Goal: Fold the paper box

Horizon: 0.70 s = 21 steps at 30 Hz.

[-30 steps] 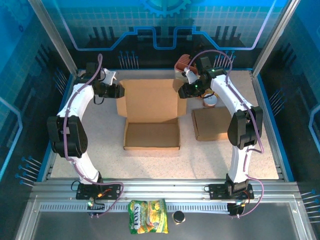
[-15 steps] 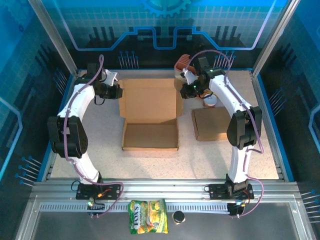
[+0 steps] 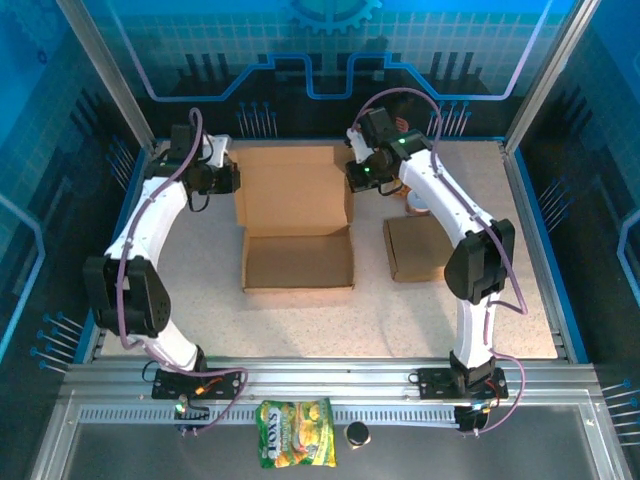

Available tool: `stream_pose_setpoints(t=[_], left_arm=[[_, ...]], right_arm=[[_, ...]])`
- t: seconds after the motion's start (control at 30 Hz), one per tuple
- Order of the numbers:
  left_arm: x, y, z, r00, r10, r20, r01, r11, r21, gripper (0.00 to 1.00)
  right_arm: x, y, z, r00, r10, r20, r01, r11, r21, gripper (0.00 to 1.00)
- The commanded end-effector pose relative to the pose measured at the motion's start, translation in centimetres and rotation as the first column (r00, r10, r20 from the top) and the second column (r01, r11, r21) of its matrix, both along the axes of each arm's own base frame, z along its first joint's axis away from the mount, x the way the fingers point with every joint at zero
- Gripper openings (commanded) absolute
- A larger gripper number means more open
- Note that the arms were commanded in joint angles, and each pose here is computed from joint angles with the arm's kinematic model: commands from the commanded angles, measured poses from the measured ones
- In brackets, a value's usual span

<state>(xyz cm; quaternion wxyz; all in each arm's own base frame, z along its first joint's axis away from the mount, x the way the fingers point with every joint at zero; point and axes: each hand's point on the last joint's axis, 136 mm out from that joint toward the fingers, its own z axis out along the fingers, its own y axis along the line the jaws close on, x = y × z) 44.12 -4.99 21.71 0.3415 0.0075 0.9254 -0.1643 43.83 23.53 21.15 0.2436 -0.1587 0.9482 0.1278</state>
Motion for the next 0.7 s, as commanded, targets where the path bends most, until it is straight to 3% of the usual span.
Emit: stream_pose_setpoints(t=[0.0,0.13,0.27,0.4,0.67], left_arm=[[1.3,0.1,3.2,0.981,0.123,0.151,-0.110,0.990,-0.090,0.00],[2.5,0.1,4.4,0.943,0.206,0.262,-0.155,0.967,-0.201,0.00],[2.8,-0.1,4.9,0.895,0.215,0.390,-0.124,0.962,-0.245,0.00],[1.9,-0.4,5.0,0.846,0.214,0.487,-0.078,0.955,-0.285,0.14],[-0.4,-0.7,3.3,0.810,0.228,0.540,-0.045,0.943,-0.331,0.19]], right_arm=[[1.6,1.9,3.6,0.982,-0.137,0.131,0.126,0.988,0.088,0.00],[3.2,4.6,5.4,0.943,-0.175,0.282,0.126,0.975,0.184,0.00],[3.9,6.3,6.6,0.883,-0.213,0.418,0.099,0.955,0.278,0.00],[3.7,7.5,7.0,0.808,-0.234,0.540,0.022,0.929,0.370,0.00],[1.4,7.3,5.7,0.687,-0.207,0.697,-0.067,0.937,0.343,0.00]])
